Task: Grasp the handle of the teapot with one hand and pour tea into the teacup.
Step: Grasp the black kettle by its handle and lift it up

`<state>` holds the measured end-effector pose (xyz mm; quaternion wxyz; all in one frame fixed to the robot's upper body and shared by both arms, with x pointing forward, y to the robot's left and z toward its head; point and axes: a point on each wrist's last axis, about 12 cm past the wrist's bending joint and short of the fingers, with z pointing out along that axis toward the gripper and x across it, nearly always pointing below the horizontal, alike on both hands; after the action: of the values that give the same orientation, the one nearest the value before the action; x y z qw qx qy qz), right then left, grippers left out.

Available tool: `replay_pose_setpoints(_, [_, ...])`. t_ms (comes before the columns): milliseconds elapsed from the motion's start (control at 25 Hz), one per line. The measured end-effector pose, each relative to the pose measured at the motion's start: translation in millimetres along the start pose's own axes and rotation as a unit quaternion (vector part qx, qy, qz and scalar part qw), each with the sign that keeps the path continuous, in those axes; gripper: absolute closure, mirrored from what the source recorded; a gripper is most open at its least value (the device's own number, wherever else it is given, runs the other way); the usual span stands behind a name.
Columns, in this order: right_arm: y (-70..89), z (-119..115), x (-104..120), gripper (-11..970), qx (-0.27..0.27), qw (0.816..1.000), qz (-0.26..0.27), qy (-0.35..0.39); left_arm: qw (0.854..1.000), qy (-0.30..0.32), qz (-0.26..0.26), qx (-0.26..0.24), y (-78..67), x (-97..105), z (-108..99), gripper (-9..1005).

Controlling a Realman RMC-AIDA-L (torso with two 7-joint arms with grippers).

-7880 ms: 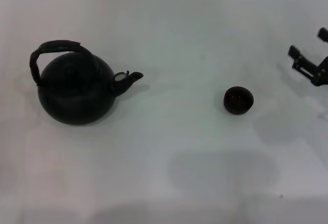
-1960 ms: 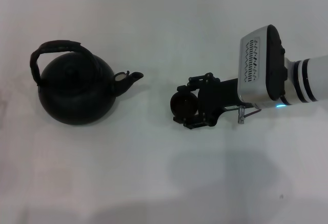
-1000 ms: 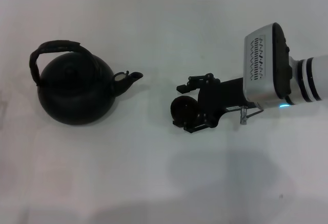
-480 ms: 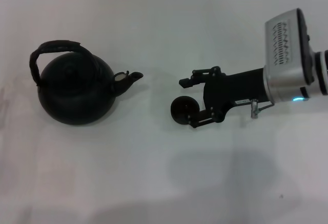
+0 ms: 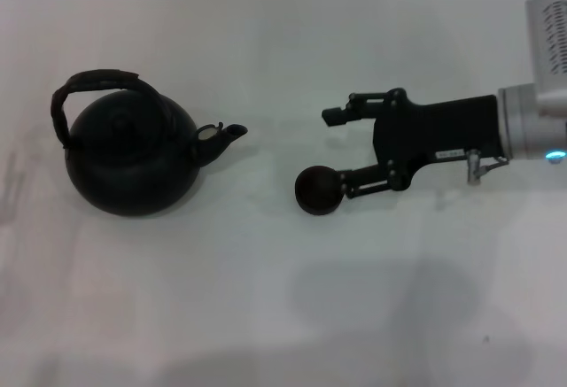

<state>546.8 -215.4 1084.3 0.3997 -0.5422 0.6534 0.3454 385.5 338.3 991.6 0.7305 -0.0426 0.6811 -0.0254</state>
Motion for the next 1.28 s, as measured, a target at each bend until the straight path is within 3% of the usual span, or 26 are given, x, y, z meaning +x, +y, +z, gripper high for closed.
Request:
replay_pose_setpoints(440, [-3.0,-24,1,106,0.034,0.998,0.015,-0.053,1.0,-0.009,-0.002,0.027,-6.1,-2,0,257])
replay_pose_setpoints(760, [-8.2,-44,10,107,0.086,0.993,0.031,-0.072,0.994,-0.019,-0.008,0.108,-24.0,-5,-2,257])
replay_pose_setpoints(920, [-8.1,-47,15,107,0.101,0.992,0.032,-0.068,0.989,-0.026,-0.009,0.147,-32.0,-7,-1,256])
replay_pose_setpoints(1280, [-4.5,-46,20,108,0.101,0.992,0.04,-0.069,0.984,0.006,-0.027,0.174,-37.1,-1,9,256])
